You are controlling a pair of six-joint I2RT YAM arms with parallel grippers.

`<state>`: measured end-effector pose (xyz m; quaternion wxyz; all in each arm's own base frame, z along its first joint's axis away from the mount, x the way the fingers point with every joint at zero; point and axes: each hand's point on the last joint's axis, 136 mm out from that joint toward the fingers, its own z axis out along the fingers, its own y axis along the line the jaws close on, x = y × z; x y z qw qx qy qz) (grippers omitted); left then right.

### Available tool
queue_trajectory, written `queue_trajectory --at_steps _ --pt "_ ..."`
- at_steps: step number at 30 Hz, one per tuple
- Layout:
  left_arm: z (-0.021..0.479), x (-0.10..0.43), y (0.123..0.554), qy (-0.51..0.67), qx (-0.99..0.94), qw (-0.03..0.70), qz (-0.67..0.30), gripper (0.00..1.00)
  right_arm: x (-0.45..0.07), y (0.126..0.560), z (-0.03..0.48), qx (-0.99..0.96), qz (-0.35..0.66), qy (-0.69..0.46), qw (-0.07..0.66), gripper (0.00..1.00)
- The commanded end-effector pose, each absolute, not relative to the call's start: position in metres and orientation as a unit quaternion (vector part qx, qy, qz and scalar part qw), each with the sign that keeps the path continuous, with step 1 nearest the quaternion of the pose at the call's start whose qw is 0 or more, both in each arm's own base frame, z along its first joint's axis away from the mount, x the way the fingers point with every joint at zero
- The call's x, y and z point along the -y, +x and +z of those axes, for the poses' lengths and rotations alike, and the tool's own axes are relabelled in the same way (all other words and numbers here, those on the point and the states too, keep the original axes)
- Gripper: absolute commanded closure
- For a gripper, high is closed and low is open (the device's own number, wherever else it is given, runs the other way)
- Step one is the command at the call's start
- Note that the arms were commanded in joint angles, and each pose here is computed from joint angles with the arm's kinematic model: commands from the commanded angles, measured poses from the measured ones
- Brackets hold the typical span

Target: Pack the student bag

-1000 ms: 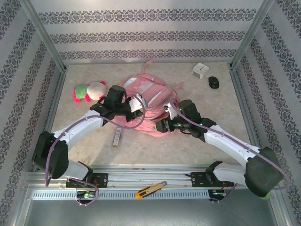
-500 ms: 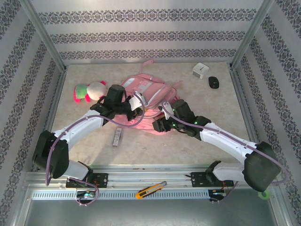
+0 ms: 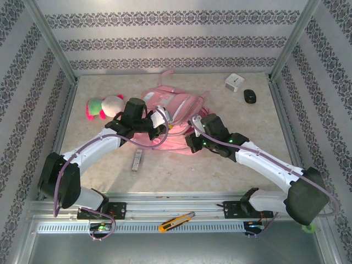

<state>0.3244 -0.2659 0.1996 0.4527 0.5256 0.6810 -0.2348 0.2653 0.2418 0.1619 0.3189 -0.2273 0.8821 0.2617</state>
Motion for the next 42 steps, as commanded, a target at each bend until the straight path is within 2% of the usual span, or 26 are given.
queue_trajectory --at_steps 1,8,13,14,18,20,24,28,34,42 --pt "0.203 0.248 0.329 0.552 -0.675 0.450 -0.194 1.00 -0.206 0.270 0.160 -0.900 0.237 -0.194 0.309 1.00" --pt "0.189 0.243 0.329 0.569 -0.680 0.428 -0.174 1.00 -0.215 0.266 0.158 -0.893 0.273 -0.225 0.279 1.00" --pt "0.186 0.246 0.326 0.574 -0.679 0.418 -0.186 0.93 -0.234 0.254 0.154 -0.885 0.290 -0.262 0.254 1.00" --pt "0.187 0.246 0.328 0.567 -0.685 0.419 -0.186 0.86 -0.235 0.253 0.152 -0.887 0.290 -0.261 0.248 1.00" --pt "0.201 0.239 0.343 0.443 -0.757 0.434 -0.205 0.43 -0.241 0.247 0.146 -0.892 0.297 -0.247 0.236 1.00" --pt "0.203 0.221 0.353 0.339 -0.810 0.436 -0.195 0.36 -0.242 0.244 0.140 -0.898 0.294 -0.233 0.230 1.00" --pt "0.185 0.136 0.358 0.056 -0.903 0.414 -0.101 0.40 -0.237 0.243 0.128 -0.915 0.291 -0.178 0.217 1.00" --pt "0.154 0.098 0.331 -0.109 -0.914 0.369 -0.126 0.44 -0.244 0.236 0.125 -0.910 0.306 -0.181 0.214 1.00" --pt "0.106 0.114 0.336 -0.153 -0.906 0.342 -0.197 0.46 -0.254 0.223 0.124 -0.904 0.322 -0.178 0.218 1.00" --pt "0.095 0.141 0.411 -0.104 -0.907 0.349 -0.210 0.48 -0.281 0.210 0.122 -0.895 0.333 -0.177 0.236 1.00"
